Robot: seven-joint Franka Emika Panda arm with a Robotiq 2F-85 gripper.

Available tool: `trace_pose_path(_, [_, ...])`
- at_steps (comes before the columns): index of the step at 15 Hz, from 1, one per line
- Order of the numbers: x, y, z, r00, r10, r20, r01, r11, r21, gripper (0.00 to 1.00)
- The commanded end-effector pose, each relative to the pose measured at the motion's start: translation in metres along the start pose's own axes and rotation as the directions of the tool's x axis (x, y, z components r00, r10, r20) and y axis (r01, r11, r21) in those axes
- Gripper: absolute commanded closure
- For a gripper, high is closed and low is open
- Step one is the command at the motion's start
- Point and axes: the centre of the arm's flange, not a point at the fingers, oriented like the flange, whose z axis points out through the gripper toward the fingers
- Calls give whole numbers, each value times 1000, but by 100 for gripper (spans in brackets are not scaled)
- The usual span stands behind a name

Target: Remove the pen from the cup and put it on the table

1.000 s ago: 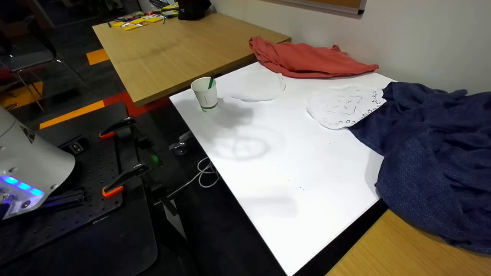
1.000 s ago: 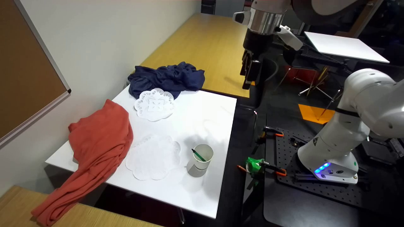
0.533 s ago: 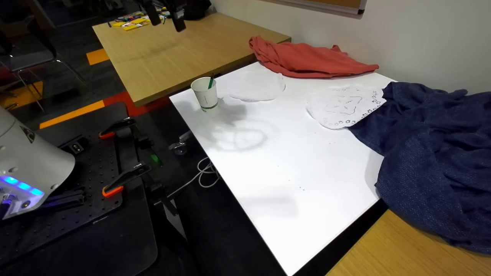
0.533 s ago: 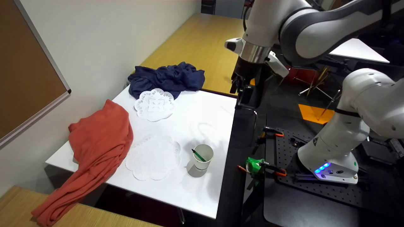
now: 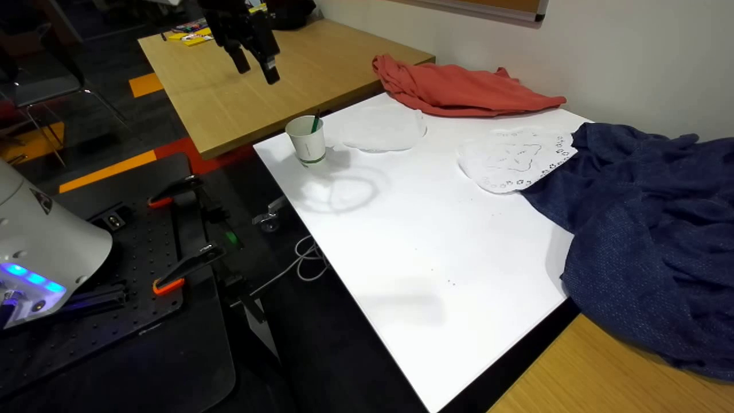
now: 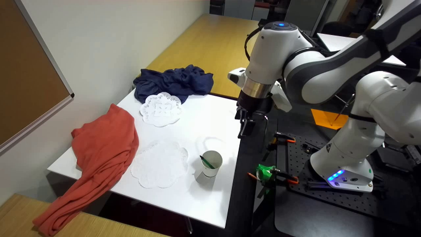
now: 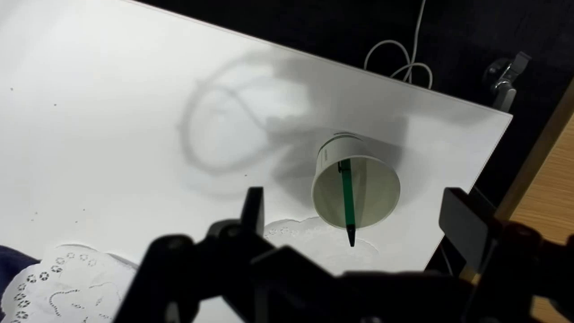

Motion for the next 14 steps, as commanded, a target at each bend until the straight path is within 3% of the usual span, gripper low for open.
trace_pose_path(1, [23, -20, 28, 999, 42, -24, -42, 999, -7, 0])
trace_pose_path(8, [63, -45, 65, 995, 98, -14, -97, 995, 21, 0])
trace_pose_path(9, [42, -37, 54, 998, 65, -16, -65, 998, 15, 0])
trace_pose_path(14, [55, -40, 65, 997, 74, -1, -74, 997, 24, 0])
